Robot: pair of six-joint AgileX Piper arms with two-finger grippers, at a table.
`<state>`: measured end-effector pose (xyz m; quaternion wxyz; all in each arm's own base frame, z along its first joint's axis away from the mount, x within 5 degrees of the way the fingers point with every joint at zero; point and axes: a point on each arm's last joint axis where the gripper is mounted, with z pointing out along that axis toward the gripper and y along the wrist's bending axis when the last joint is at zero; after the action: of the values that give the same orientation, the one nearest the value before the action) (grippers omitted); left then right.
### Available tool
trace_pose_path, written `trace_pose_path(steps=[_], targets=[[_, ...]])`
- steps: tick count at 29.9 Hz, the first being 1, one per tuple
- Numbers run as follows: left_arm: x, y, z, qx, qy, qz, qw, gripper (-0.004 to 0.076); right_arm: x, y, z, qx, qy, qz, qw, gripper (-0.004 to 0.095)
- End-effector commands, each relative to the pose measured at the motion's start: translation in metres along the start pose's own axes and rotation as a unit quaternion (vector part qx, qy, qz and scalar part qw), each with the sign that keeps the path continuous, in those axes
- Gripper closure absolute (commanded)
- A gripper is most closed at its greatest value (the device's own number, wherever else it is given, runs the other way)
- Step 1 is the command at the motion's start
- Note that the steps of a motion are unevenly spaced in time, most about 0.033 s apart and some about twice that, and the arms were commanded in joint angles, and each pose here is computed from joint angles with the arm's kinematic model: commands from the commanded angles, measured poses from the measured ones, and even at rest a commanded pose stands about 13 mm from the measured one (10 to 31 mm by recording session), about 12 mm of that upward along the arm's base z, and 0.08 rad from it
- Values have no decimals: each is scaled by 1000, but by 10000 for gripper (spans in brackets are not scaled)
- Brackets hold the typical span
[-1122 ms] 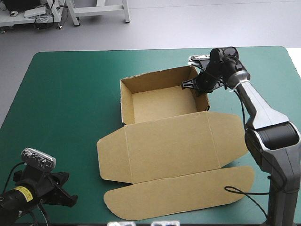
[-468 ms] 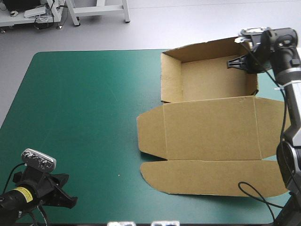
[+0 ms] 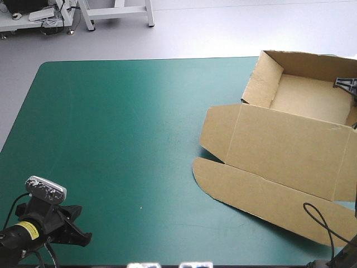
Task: Fold the box
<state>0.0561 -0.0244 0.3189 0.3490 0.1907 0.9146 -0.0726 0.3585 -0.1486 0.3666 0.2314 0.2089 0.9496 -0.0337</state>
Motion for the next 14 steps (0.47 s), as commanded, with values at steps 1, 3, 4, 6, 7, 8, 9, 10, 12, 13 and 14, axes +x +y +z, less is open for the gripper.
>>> trace_pose_path(steps=[1,3,4,6,7,8,9,10,12,13,14], targets=[[-11,-1,-5,3,-41,-1,999,733,7,-18,-9,-18,-21,25,999,926],[-11,-1,-5,3,-42,-1,999,733,11,-24,4,-28,-21,22,999,926],[-11,-1,-5,3,-43,-1,999,733,13,-25,10,-28,-18,20,999,926],[-11,-1,-5,3,-43,-1,999,733,15,-27,20,-25,-22,21,999,926],[-11,-1,-5,3,-43,-1,999,733,16,-27,25,-25,-20,21,999,926],[-11,-1,-5,3,-43,-1,999,733,16,-28,32,-23,-15,17,999,926],[-11,-1,-5,3,-43,-1,999,733,16,-28,37,-22,-10,17,1000,926],[-11,-1,-5,3,-43,-1,999,733,16,-28,43,-22,-2,17,1000,926],[-11,-1,-5,3,-43,-1,999,733,16,-29,57,-23,15,18,999,926],[-11,-1,-5,4,-43,-2,999,733,17,-30,64,-23,25,19,999,926],[-11,-1,-5,4,-43,-2,999,733,18,-30,71,-23,37,23,999,926]])
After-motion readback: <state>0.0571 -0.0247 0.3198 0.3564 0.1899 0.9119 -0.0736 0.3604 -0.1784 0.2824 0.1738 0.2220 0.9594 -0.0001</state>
